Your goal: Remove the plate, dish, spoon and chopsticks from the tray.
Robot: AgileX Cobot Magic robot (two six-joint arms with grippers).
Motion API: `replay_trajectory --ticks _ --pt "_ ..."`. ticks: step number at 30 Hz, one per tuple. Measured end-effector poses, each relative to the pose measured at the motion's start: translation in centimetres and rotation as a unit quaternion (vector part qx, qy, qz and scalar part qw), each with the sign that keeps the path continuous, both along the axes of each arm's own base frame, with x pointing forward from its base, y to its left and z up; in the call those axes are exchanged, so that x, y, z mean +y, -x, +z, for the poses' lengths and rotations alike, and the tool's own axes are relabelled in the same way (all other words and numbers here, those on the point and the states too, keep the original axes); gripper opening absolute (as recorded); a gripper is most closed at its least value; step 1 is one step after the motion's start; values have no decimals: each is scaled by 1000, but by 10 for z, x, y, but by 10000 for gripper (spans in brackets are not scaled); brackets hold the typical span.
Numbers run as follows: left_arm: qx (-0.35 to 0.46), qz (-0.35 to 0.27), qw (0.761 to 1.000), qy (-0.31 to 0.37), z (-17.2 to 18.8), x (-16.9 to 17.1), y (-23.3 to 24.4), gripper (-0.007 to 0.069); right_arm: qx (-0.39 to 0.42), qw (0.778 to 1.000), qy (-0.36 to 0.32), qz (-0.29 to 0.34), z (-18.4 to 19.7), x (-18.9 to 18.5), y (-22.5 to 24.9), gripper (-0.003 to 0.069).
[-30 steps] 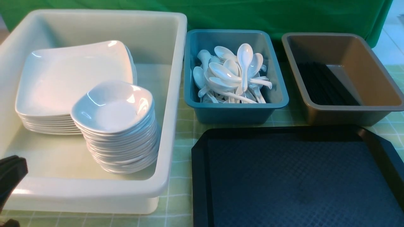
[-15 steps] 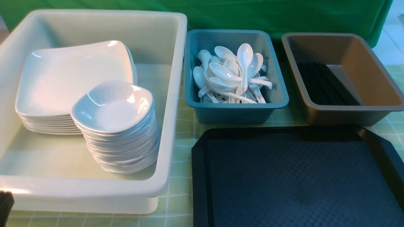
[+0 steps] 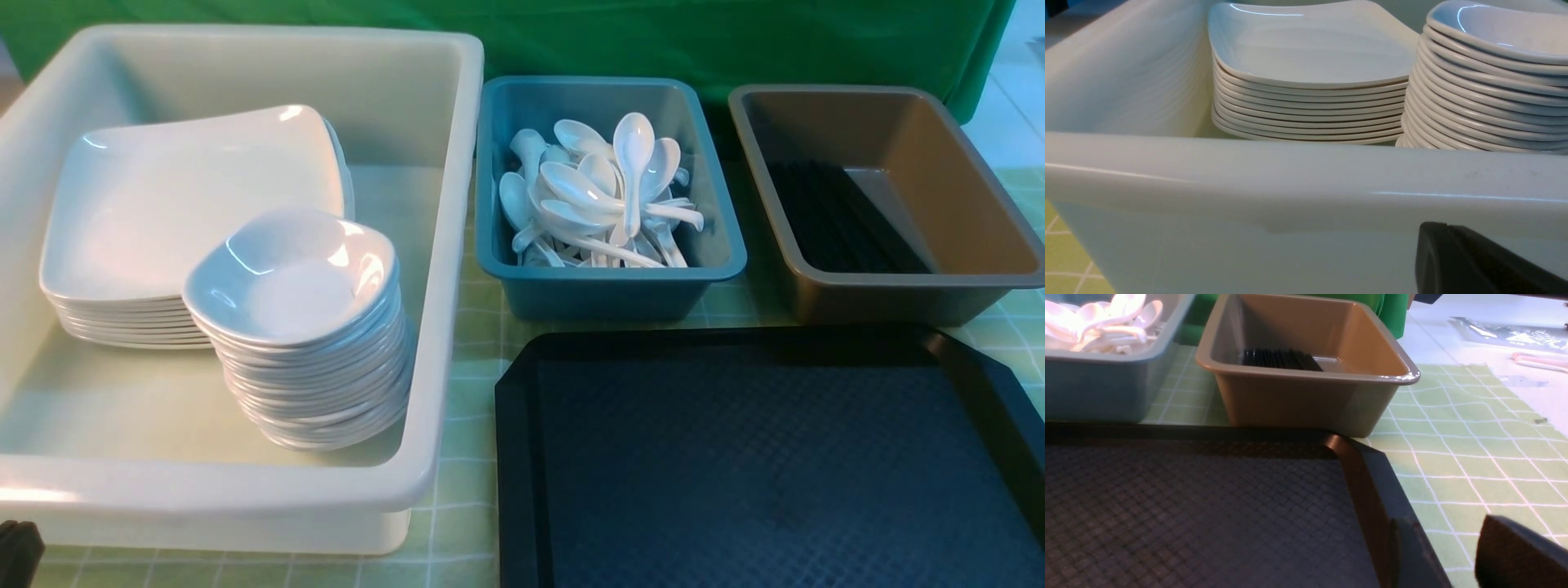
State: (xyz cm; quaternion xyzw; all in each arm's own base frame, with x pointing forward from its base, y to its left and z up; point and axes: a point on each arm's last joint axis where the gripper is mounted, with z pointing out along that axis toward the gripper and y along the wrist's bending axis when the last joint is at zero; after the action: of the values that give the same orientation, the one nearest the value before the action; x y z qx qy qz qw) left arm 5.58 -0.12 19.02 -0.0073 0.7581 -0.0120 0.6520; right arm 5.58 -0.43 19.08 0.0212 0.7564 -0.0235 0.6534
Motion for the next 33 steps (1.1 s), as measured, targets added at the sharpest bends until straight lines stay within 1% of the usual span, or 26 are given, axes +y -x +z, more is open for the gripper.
replay_trajectory --ticks 33 --pt "0 -5 1000 -1 0 -1 0 -17 0 1000 0 0 0 0 0 241"
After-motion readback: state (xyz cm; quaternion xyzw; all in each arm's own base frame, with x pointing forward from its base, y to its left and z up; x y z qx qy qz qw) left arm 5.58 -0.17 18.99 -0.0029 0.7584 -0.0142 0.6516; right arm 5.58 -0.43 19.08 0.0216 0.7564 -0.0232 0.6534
